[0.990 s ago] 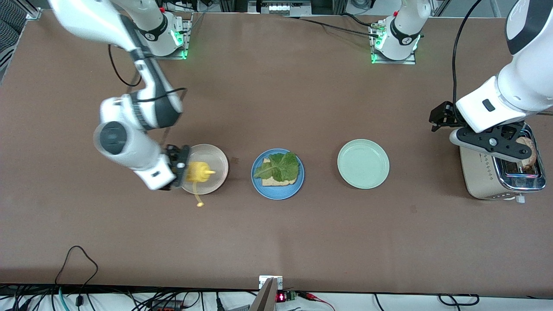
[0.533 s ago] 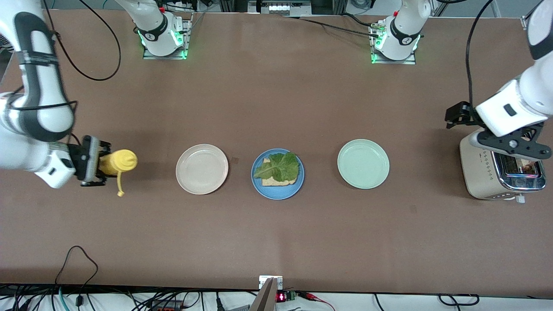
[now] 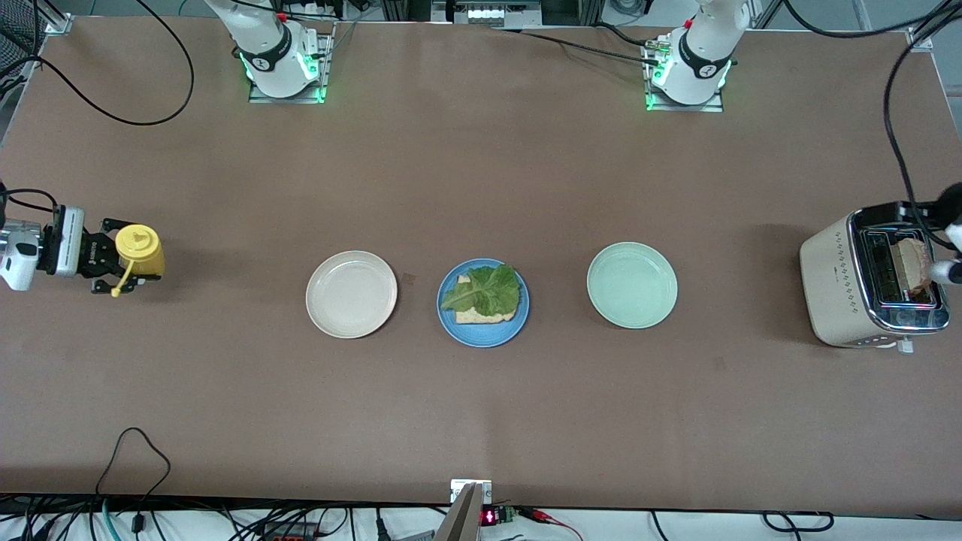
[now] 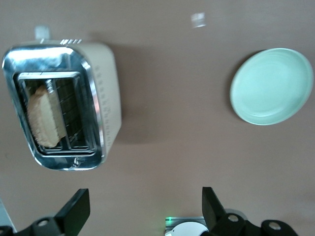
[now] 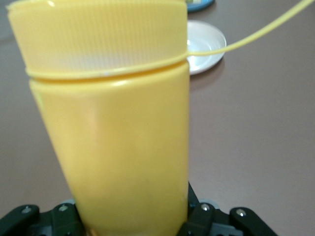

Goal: Make sandwich in blue plate with both arms
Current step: 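Return the mustard bottle while the left gripper reaches the toaster, then set the mustard down while the left gripper grasps the second bread slice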

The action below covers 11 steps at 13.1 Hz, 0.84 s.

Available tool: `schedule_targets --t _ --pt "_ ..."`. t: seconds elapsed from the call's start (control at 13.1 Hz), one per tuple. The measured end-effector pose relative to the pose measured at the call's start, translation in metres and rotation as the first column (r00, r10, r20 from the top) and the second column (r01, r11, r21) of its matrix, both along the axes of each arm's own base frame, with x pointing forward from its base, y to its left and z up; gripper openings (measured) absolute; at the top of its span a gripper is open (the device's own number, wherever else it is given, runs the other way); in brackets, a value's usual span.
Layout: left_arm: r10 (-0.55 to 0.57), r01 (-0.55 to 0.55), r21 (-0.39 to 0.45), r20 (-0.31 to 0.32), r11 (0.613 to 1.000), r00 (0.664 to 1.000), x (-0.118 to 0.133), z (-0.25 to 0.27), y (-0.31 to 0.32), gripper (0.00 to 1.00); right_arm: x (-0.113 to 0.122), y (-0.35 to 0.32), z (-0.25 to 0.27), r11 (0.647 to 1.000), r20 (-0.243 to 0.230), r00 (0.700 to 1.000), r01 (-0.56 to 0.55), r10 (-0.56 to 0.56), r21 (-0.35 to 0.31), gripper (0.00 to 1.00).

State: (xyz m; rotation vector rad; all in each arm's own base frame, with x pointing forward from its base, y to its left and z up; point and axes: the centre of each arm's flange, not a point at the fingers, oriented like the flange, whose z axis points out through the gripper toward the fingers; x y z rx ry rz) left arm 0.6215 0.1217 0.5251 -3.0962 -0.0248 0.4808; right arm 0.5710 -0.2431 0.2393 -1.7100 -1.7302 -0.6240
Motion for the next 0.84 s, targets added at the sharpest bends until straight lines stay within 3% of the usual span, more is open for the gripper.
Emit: schedule_targets --t 0.15,0.38,0.61,0.84 --pt "0.044 -0.043 0.034 -0.012 0.998 0.999 0.006 -0.034 0.047 1.0 -0.018 -0.019 -0.036 0.993 0.004 1.0 0.028 -0.029 0.116 0.63" --pt "0.037 -0.04 0.092 0.037 0.995 0.999 0.019 -0.074 0.072 1.0 -0.035 -0.032 -0.079 0.966 -0.012 0.997 0.073 -0.072 0.249 0.63" --pt "0.049 -0.057 0.096 0.085 0.994 0.995 0.017 -0.106 0.095 1.0 -0.043 -0.035 -0.105 0.943 -0.039 0.995 0.099 -0.091 0.319 0.63" --pt "0.05 -0.061 0.121 0.091 0.991 0.995 0.009 -0.126 0.113 1.0 -0.043 -0.035 -0.123 0.93 -0.051 0.994 0.107 -0.095 0.351 0.63"
